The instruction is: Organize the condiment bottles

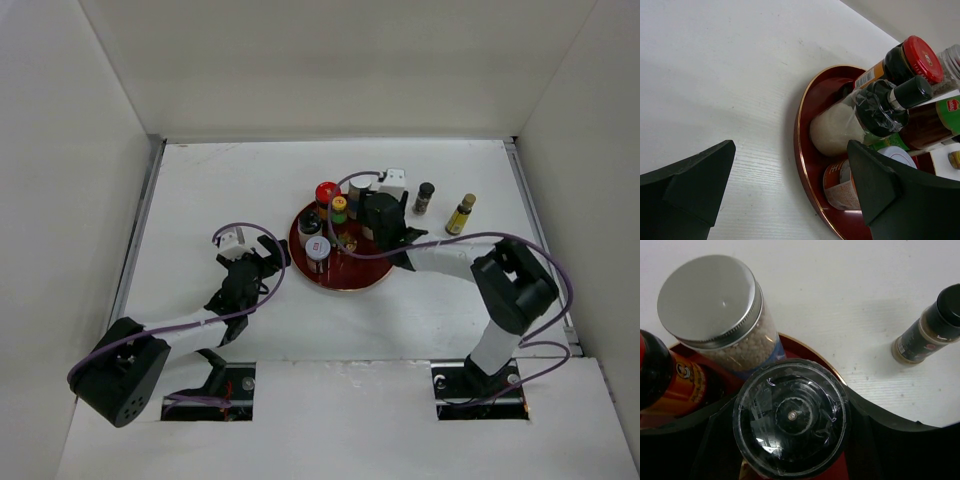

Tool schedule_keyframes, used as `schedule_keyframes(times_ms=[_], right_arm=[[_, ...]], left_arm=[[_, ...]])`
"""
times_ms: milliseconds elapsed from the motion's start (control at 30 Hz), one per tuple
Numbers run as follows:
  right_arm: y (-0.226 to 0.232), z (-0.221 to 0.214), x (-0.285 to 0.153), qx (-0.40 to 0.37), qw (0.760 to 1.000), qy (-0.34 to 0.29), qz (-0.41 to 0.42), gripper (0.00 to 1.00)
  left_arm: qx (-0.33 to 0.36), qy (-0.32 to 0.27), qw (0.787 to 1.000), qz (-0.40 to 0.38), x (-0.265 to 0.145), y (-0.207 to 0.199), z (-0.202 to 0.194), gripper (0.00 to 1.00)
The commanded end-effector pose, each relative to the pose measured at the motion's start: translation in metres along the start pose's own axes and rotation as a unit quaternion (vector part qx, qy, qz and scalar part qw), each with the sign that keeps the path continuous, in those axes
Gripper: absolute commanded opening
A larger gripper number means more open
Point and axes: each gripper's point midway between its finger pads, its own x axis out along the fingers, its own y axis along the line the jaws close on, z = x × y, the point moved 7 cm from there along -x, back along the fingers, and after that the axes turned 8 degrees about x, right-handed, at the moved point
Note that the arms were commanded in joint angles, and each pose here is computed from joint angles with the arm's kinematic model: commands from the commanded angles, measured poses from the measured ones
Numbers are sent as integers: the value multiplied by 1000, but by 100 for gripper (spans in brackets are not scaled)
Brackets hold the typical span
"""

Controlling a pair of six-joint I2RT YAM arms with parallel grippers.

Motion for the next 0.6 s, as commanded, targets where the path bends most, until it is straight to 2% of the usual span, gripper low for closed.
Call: schedule_keyframes(times_ms=[0, 100, 200, 333, 433, 500, 567], right_arm=[[27, 42, -5, 70, 995, -58, 46, 73], [21, 53, -18, 79, 993, -68, 49, 88], [12, 71, -35, 88, 991, -82, 55, 92], [-14, 91, -48, 105, 988, -103, 36, 93], [-40, 103, -33, 125, 985, -118, -3, 91], [-58, 106, -15, 131, 983, -120, -38, 87], [-72, 107, 3, 134, 981, -121, -66, 77]], left_arm=[[-24, -26, 999, -22, 3, -13, 17, 97], [-22, -27, 999, -18, 3, -12, 16, 97], [-22, -24, 999, -22, 4, -13, 16, 97], [-20, -22, 999, -19, 5, -13, 14, 97], [-22, -21, 999, -29, 4, -17, 16, 97], [-23, -24, 999, -27, 3, -16, 16, 97], [-20, -21, 999, -21, 5, -14, 14, 97]])
